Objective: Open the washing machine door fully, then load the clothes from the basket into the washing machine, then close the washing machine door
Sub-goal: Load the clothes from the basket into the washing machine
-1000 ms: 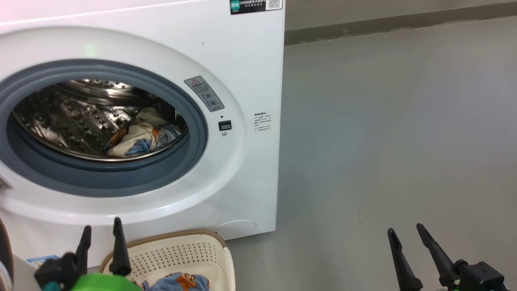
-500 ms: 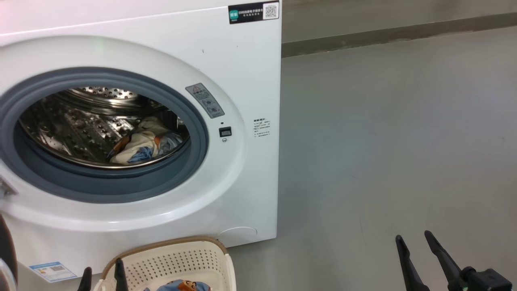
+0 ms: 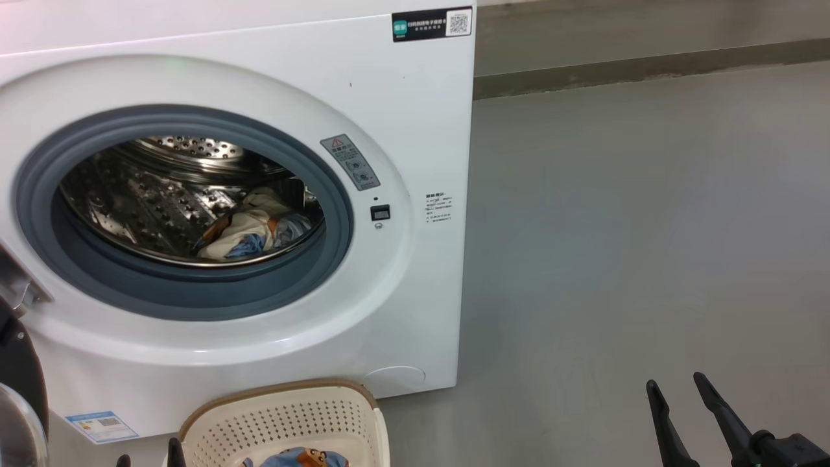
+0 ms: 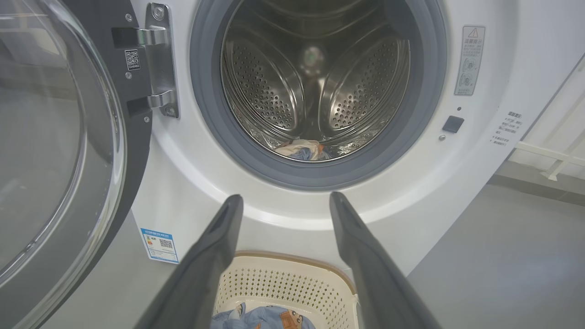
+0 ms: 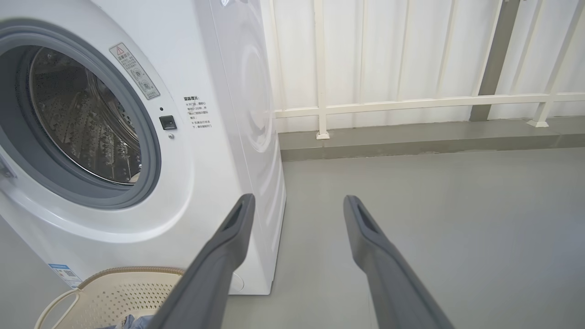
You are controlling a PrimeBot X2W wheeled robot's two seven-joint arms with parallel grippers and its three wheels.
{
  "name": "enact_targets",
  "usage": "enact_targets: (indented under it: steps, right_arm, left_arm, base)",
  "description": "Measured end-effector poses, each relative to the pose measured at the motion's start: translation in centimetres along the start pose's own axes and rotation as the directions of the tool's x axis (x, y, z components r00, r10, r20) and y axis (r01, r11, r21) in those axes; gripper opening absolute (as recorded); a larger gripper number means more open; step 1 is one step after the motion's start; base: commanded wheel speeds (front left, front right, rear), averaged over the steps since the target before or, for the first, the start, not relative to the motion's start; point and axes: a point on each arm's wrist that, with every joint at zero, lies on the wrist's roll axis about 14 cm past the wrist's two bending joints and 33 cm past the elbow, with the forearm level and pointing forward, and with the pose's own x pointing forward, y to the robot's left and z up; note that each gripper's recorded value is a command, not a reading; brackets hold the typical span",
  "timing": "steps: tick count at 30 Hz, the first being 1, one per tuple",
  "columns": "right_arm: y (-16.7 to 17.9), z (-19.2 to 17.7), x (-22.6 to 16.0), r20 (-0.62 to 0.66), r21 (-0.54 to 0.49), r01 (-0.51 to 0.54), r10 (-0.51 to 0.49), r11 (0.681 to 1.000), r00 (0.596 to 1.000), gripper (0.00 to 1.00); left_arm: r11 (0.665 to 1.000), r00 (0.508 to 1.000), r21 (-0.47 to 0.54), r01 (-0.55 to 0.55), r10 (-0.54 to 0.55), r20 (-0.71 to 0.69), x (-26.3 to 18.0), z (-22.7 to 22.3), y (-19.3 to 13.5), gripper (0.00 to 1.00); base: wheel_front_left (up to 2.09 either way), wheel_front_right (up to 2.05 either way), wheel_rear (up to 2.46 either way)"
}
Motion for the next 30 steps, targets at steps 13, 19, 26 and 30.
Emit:
enact_targets:
  steps: [13,19,26,30]
  right_arm:
    - [0.1,-0.5,0.1,-0.017,0.004,0.001,-0.001,1.000,1.000,1.00]
    - [0.0,-0.8,0.0,-0.027,0.008,0.009,-0.009,1.000,1.000,1.00]
    - [0.0,-1.5,0.0,-0.049,0.012,0.015,-0.014,1.000,0.999,1.00]
    - [0.2,-2.0,0.2,-0.067,0.019,0.014,-0.013,1.000,0.998,1.00]
  left_arm:
    - [1.000,1.000,-0.009,-0.011,0.011,-0.010,0.3,-0.2,0.3,1.00]
    - [1.000,0.999,-0.020,-0.006,0.005,-0.042,0.3,-1.2,-0.1,1.00]
    - [0.999,0.988,-0.029,-0.017,0.013,-0.154,-0.2,-4.6,-0.3,1.00]
    - [1.000,0.970,-0.020,-0.017,0.012,-0.244,-0.2,-7.1,-0.4,1.00]
  base:
    - [0.00,0.00,0.00]
    - [0.00,0.00,0.00]
    - [0.00,0.00,0.00]
    - [0.00,0.00,0.00]
